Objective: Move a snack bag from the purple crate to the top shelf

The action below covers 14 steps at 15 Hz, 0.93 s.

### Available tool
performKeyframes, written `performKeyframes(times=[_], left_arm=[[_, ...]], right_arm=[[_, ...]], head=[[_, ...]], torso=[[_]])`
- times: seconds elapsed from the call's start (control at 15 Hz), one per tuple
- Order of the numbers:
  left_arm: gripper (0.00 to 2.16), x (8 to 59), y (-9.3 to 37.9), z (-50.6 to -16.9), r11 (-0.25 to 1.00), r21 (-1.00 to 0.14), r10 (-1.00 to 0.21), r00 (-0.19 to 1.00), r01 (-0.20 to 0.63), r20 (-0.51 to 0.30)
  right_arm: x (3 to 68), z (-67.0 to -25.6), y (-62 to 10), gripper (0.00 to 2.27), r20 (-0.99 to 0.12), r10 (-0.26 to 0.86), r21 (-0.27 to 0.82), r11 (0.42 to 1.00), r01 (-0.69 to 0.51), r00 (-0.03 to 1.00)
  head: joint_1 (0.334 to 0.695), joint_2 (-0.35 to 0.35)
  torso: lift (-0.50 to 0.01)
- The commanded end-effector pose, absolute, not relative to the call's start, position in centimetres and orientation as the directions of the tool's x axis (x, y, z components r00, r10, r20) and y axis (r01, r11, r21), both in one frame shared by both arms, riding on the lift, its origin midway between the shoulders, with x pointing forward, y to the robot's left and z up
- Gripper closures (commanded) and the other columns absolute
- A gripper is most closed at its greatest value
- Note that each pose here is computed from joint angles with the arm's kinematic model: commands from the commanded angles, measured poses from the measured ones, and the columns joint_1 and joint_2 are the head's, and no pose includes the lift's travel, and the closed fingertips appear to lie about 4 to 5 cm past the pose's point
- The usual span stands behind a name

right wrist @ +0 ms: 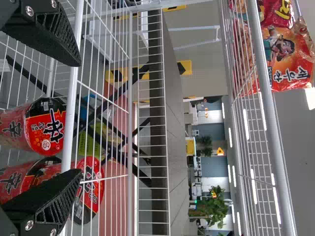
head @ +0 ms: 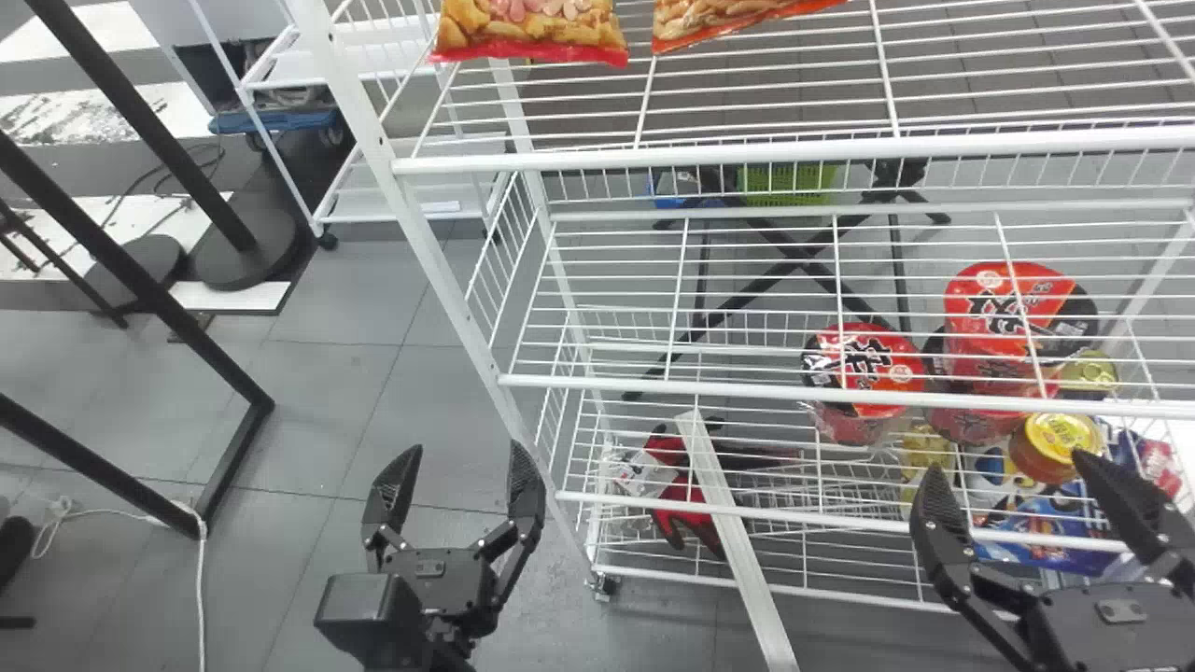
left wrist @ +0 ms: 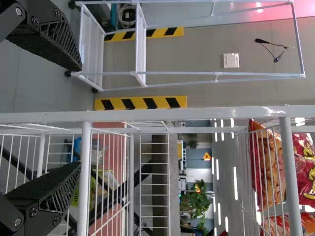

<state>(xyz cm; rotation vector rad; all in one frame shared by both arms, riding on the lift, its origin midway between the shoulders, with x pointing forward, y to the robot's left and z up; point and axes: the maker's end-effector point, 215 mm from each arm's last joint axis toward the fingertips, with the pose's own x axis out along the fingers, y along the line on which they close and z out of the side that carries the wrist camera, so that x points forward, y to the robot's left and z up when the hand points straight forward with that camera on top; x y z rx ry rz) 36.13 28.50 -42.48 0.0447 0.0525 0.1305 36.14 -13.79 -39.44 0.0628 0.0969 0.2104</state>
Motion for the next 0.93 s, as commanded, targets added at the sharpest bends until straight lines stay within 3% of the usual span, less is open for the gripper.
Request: performKeyframes(times=[0.0, 0.87], left_arm=[[0.15, 36.03, 28.49, -42.44, 0.991, 0.048, 0.131, 0.990, -0.129, -0.048], [0.15, 35.81, 28.73, -42.59, 0.989, 0.049, 0.142, 0.989, -0.139, -0.049]], right_arm=[[36.10, -39.51, -13.90, 0.03, -0.091, 0.206, 0.072, 0.977, -0.200, 0.974], [35.99, -40.48, -13.83, 0.01, -0.122, 0.193, 0.056, 0.981, -0.187, 0.974]], head=[[0.695, 0.232], [0.695, 0.236]], torso=[[-0.314], [-0.366]])
